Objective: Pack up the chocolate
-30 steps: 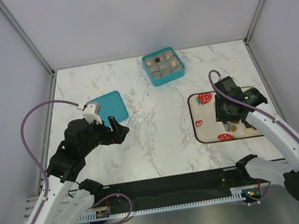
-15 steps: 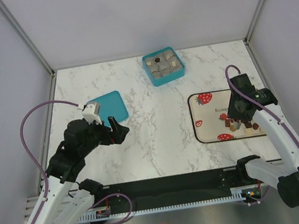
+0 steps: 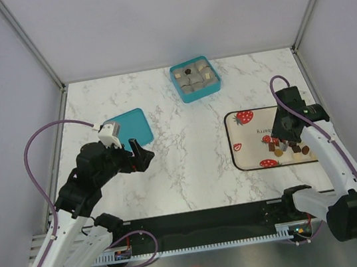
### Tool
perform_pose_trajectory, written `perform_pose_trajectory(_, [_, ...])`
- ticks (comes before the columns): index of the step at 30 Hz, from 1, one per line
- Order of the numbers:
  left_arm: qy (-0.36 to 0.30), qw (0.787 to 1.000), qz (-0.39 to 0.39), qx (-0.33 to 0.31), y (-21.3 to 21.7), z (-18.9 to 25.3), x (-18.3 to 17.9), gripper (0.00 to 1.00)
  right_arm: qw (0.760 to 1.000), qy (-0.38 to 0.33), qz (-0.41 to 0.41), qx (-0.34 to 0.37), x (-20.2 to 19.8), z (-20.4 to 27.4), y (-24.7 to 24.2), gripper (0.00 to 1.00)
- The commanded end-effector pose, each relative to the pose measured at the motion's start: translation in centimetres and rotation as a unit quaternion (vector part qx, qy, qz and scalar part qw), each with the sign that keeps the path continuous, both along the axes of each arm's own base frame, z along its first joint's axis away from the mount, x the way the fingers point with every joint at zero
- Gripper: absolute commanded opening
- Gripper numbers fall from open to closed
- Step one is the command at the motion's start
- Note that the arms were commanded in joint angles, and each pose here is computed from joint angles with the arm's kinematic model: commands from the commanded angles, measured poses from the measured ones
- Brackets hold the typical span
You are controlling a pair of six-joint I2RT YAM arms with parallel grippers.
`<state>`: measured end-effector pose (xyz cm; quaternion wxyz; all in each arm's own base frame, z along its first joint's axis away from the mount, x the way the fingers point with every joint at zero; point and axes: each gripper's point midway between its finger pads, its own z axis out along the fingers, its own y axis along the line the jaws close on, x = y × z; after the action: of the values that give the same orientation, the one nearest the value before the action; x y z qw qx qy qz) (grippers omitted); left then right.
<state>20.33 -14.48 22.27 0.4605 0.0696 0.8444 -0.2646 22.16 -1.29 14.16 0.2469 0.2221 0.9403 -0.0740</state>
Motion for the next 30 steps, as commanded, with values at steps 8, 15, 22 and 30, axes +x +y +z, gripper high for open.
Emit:
perform_pose_trajectory(8, [-0.015, 1.0, -0.014, 0.006, -0.2, 0.3, 0.1, 0.99, 1.0, -0.002, 0.001, 0.015, 1.3, -1.5, -0.2, 0.52])
perform_pose_trajectory(15, [-0.014, 1.0, -0.014, 0.007, -0.2, 0.2, 0.2, 0.99, 0.999, 0.002, 0.018, 0.027, 1.8, -2.0, 0.3, 0.51])
perform_pose_trajectory(22, [-0.012, 1.0, -0.013, 0.008, -0.2, 0.1, 0.2, 0.99, 0.999, -0.001, 0.03, 0.031, 2.2, -2.1, 0.6, 0.5])
perform_pose_trajectory(30, [-0.012, 1.0, -0.013, 0.008, -0.2, 0.1, 0.2, 0.99, 0.999, 0.0, 0.033, 0.031, 2.5, -2.4, 0.6, 0.49])
